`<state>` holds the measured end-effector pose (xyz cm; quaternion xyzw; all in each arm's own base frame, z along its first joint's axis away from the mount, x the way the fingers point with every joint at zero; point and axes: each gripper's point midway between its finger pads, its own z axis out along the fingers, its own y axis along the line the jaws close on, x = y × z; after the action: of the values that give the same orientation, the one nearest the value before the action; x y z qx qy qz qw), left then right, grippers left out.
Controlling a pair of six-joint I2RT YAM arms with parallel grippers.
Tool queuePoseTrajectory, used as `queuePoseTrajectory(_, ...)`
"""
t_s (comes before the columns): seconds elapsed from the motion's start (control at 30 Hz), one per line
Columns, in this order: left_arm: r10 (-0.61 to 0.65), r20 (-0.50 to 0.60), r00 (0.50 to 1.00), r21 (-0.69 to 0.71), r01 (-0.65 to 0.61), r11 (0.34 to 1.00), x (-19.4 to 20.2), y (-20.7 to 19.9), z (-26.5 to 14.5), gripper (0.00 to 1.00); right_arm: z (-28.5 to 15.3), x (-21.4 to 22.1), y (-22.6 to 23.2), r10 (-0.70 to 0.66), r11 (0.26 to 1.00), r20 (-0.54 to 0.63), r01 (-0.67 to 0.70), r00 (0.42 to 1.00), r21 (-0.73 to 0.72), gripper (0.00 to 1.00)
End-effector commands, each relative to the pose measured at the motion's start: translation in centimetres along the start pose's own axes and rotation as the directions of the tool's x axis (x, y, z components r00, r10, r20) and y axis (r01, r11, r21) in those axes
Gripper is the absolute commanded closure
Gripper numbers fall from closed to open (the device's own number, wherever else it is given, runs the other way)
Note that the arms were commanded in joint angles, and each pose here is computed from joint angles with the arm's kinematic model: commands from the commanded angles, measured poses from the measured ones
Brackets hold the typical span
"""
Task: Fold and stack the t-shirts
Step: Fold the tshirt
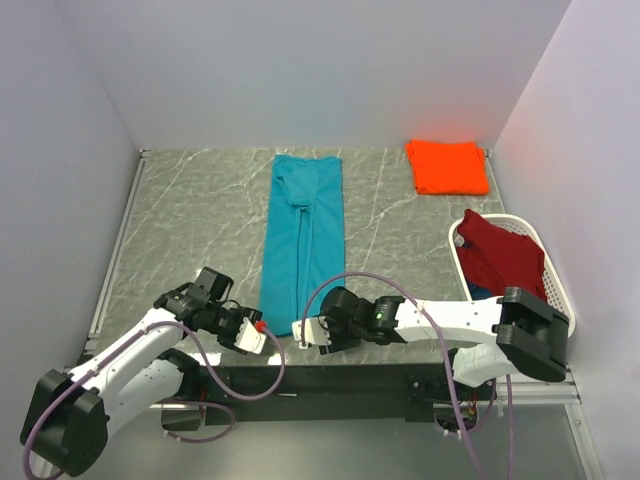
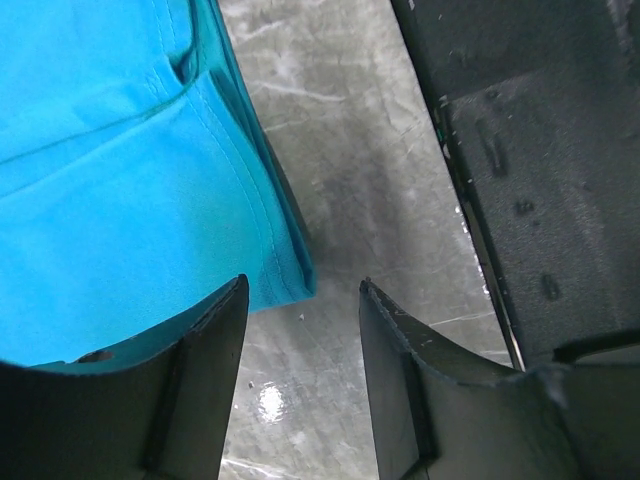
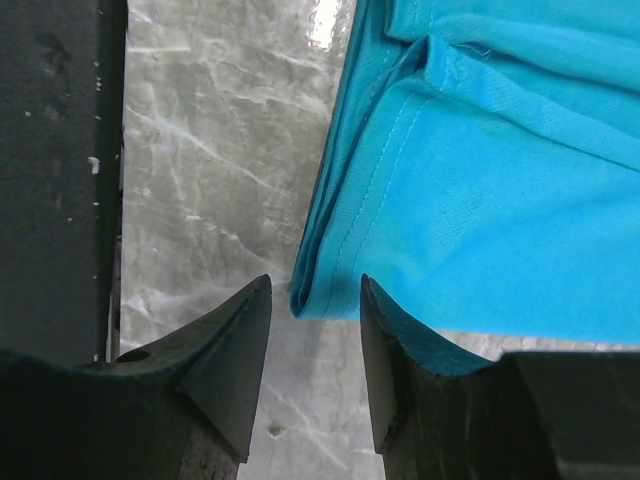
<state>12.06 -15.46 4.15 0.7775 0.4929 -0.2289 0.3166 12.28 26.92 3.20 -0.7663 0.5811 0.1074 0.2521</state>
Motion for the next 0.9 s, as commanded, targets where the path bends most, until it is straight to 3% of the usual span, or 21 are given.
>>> queuePoseTrajectory(0.0, 0.033, -0.009, 0.999, -0.013, -0.033, 0.999, 0.0, 1.1, 0.2, 0.46, 1.0, -0.4, -0.5, -0.033, 0.999, 0.032, 0.032, 0.999, 0.035, 0.52)
queuePoseTrajectory(0.3, 0.046, -0.011, 0.999, 0.002, -0.046, 0.999, 0.0, 1.5, 0.3, 0.46, 1.9, 0.0, 0.0, -0.006, 1.0, 0.015, 0.006, 1.0, 0.009, 0.53)
queuePoseTrajectory(0.67, 0.109, -0.012, 0.994, 0.029, -0.108, 0.994, -0.1, 1.4, 0.4, 0.47, 2.2, 1.9, 0.0, 0.128, 0.989, -0.066, -0.132, 0.99, -0.061, 0.92)
queuePoseTrajectory(0.87, 0.125, -0.002, 0.992, 0.029, -0.124, 0.992, -0.3, 1.9, 0.4, 0.48, 1.8, 2.2, -1.1, 0.225, 0.971, -0.066, -0.23, 0.972, -0.072, 1.0)
